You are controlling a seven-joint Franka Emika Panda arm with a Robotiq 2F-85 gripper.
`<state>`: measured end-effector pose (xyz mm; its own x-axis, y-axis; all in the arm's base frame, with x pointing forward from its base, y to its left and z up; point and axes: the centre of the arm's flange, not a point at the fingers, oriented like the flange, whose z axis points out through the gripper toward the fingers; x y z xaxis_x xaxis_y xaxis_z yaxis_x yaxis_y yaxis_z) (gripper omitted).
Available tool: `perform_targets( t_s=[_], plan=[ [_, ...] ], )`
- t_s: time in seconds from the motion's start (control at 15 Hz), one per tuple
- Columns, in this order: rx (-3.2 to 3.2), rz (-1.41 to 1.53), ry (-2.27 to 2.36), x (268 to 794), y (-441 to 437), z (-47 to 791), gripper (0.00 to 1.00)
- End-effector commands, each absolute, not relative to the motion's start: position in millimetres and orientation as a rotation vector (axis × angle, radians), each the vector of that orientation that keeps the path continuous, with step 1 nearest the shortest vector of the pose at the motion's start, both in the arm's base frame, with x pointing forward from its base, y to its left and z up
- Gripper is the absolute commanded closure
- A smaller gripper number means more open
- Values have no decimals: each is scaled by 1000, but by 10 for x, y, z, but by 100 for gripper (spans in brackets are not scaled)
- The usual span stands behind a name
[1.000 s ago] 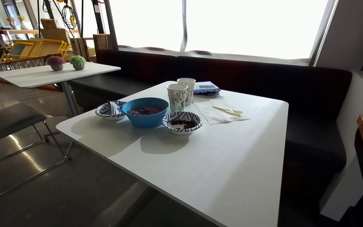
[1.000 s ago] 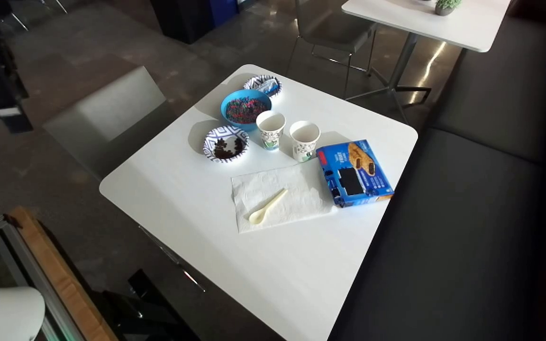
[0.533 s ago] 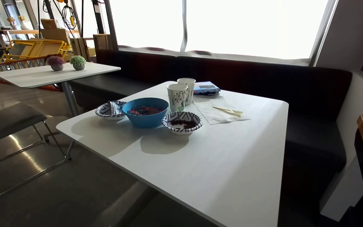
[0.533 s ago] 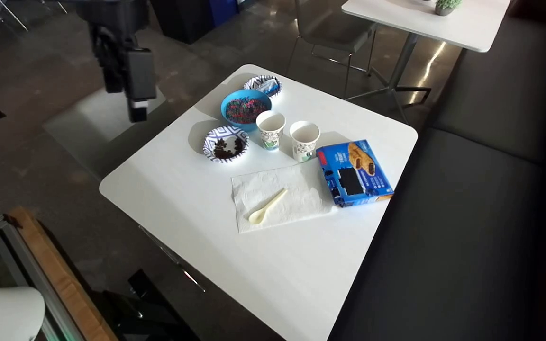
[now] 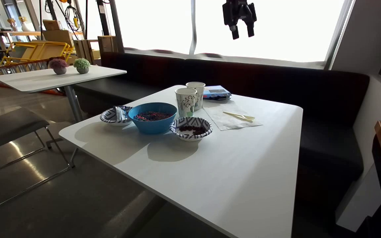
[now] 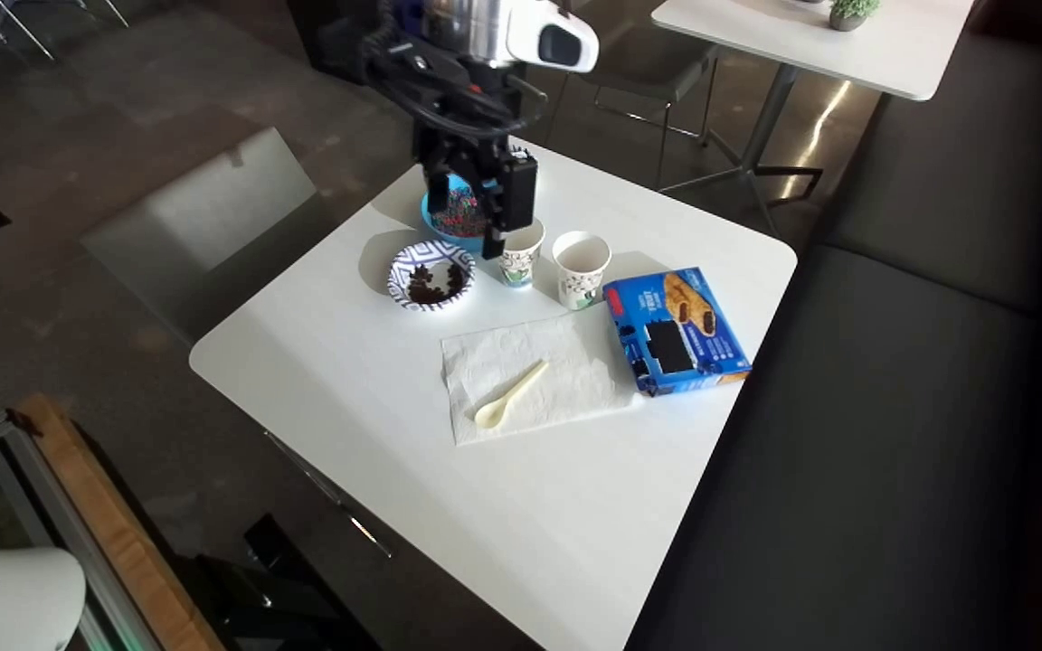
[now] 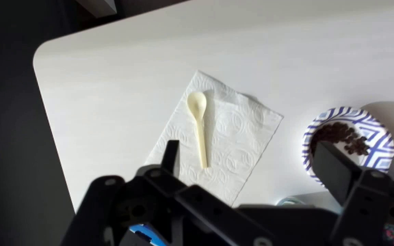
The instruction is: Transfer a spoonful of contents from the blue bowl to the right cup
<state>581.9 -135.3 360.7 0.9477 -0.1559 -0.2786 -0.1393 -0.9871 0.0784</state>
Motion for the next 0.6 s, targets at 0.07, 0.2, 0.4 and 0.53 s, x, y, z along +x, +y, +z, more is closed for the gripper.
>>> perform_targets(
  t_s=[0.07,0.2,0.4,0.53],
  plan=[
    [3033,-444,-255,5998,-1511,3332,0],
    [3026,-462,-266,6083,-1587,3175,0],
    [3026,-448,-265,6127,-1592,3197,0],
    [3036,-440,-149,6253,-1590,3122,0]
  ],
)
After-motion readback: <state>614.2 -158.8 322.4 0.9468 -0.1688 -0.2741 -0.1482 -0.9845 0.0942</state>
